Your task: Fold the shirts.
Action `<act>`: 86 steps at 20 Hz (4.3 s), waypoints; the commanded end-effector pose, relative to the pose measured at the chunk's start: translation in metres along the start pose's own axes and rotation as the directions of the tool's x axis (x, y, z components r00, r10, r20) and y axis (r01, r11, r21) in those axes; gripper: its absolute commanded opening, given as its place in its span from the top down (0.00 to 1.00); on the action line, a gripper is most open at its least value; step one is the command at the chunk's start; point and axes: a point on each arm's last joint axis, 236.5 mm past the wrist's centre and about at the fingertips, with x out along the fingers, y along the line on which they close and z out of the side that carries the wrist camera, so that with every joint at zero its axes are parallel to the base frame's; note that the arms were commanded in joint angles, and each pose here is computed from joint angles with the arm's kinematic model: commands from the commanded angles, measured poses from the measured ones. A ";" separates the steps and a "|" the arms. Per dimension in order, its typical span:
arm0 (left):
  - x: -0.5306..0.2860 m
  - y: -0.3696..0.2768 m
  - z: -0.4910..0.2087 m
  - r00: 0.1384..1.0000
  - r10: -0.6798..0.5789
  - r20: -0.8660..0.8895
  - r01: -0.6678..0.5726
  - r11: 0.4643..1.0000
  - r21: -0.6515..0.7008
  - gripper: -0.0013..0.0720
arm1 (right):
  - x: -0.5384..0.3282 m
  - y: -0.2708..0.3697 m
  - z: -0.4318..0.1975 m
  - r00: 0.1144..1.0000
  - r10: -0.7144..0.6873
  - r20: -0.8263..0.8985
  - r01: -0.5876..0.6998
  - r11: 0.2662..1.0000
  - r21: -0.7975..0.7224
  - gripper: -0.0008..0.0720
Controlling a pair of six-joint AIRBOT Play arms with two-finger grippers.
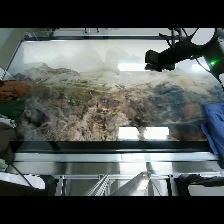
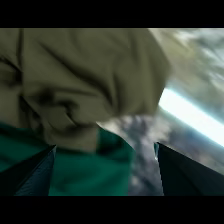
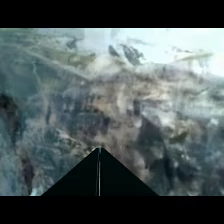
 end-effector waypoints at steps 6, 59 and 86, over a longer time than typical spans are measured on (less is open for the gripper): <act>0.100 0.032 0.011 1.000 -0.016 -0.012 0.015 0.999 -0.035 0.00 | 0.015 -0.002 0.001 1.000 0.016 -0.008 -0.016 1.000 0.021 0.97; -0.043 -0.325 -0.340 0.587 -0.033 -0.809 0.619 0.662 0.422 0.93 | 0.054 -0.089 -0.072 0.942 0.288 -0.172 -0.220 0.917 0.334 0.27; 0.020 -0.482 -0.365 0.372 -0.508 -0.776 0.809 0.587 0.003 0.94 | 0.023 -0.059 -0.119 0.871 0.491 -0.024 -0.455 0.824 0.339 0.35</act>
